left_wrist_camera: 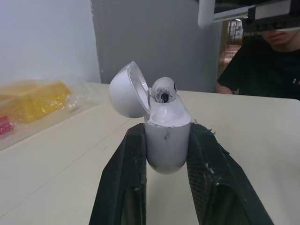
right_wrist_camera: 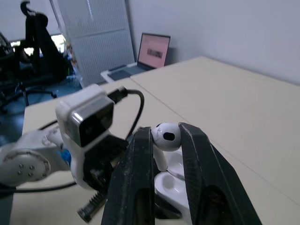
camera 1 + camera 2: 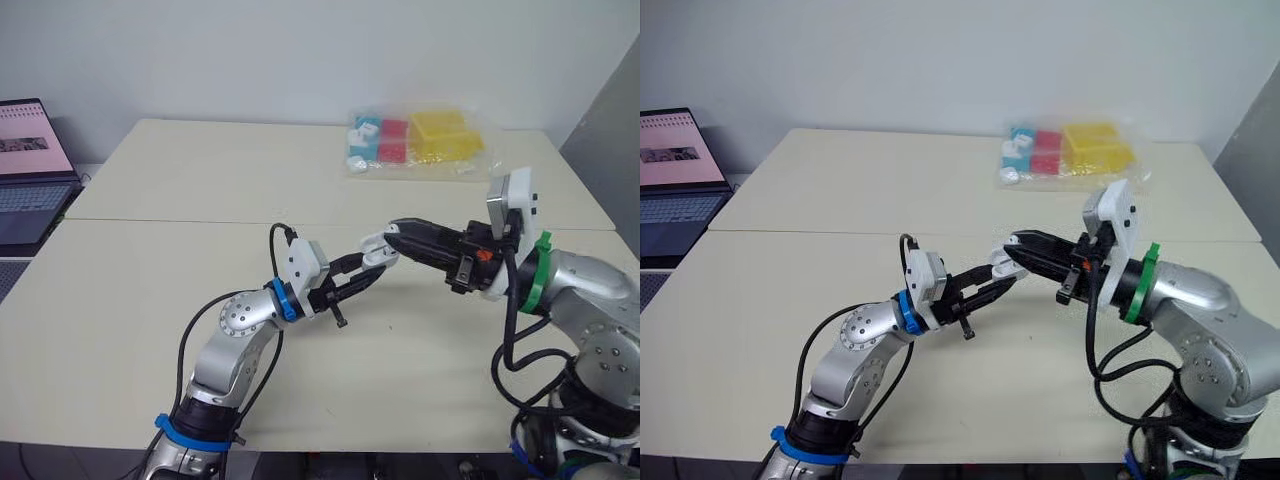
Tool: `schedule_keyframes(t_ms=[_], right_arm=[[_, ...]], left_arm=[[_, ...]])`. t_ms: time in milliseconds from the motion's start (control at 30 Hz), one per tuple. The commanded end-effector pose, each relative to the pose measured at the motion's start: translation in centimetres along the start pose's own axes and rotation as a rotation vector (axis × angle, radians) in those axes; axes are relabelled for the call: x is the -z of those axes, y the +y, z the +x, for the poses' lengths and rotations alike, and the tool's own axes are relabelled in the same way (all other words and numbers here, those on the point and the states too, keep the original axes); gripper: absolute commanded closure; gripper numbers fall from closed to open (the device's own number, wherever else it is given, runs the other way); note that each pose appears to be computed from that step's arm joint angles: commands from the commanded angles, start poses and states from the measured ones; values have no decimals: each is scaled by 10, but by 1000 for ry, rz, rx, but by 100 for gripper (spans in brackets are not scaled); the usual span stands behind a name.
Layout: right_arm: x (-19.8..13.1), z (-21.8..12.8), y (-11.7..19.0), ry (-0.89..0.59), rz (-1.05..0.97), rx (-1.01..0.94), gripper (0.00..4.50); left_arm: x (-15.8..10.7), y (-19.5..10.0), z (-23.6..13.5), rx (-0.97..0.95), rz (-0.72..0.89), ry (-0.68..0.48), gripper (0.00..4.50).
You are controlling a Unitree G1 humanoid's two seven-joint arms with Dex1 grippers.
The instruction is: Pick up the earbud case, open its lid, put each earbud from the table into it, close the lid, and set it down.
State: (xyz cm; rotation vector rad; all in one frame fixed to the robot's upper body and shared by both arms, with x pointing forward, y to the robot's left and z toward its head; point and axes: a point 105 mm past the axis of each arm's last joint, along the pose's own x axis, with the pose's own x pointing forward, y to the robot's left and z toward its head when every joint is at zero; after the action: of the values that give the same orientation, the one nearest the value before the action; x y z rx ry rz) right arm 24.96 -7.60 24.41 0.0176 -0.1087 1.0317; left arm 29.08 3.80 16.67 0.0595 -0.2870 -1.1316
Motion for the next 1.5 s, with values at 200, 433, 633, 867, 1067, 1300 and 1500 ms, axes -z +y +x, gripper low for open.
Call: schedule_keyframes(t_ms=[200, 433, 633, 867, 1067, 1300, 1500], right_arm=[[5, 10, 3, -62, -104, 103, 407], [12, 10, -6, -55, -160, 133, 407], [21, 11, -5, -46, -149, 128, 407], [33, 11, -5, -36, -135, 133, 407], [38, 13, -6, -45, -137, 148, 407], [42, 15, -4, -52, -117, 150, 407], [50, 14, -3, -14, -100, 143, 407]], left_arm=[[-14, 2, 5, 7, 5, -48, 370], [-16, 3, 5, 6, 1, -51, 370], [-17, 4, 5, 4, 4, -52, 370], [-19, 5, 5, 4, 3, -58, 370], [-20, 3, 5, 5, 1, -60, 370], [-20, 3, 6, 4, -2, -63, 370], [-22, 3, 7, 0, -2, -70, 370]])
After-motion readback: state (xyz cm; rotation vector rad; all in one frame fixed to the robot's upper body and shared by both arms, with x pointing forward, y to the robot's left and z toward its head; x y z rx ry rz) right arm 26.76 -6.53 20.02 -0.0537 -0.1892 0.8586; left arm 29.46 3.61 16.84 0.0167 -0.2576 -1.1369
